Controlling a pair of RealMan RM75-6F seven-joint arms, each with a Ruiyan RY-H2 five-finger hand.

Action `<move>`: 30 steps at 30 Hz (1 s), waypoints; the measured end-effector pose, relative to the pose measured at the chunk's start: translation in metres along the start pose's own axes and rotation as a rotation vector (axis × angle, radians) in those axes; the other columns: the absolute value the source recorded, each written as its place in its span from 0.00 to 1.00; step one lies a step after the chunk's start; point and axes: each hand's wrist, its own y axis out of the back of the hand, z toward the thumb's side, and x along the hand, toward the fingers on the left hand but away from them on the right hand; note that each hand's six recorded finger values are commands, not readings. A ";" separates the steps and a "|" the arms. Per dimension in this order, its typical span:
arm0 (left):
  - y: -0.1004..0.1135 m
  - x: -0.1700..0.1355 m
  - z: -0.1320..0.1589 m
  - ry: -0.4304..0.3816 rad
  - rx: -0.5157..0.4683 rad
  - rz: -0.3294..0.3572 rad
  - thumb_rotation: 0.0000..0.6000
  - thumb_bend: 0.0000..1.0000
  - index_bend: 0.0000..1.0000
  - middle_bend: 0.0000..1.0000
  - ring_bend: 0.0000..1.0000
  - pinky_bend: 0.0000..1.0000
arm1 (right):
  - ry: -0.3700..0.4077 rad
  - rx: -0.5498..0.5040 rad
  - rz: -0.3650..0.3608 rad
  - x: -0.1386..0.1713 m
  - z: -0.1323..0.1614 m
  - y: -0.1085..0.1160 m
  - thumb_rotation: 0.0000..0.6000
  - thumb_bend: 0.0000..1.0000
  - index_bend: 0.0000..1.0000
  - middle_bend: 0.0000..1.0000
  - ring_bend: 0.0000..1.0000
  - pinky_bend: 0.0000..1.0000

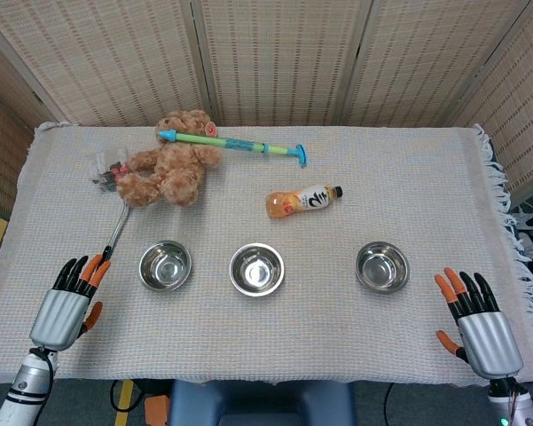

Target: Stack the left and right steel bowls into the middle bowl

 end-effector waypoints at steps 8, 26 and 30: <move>-0.013 0.003 0.018 -0.034 -0.048 -0.022 1.00 0.44 0.00 0.00 0.00 0.10 | -0.020 -0.010 0.010 -0.002 -0.004 -0.002 1.00 0.09 0.00 0.00 0.00 0.00; -0.091 0.043 0.053 -0.105 0.071 -0.084 1.00 0.42 0.20 0.00 0.00 0.10 | -0.037 -0.010 0.046 -0.006 -0.007 -0.007 1.00 0.09 0.00 0.00 0.00 0.00; -0.101 0.051 0.058 -0.114 0.066 -0.077 1.00 0.42 0.36 0.01 0.00 0.10 | -0.042 -0.008 0.054 -0.006 -0.007 -0.009 1.00 0.09 0.00 0.00 0.00 0.00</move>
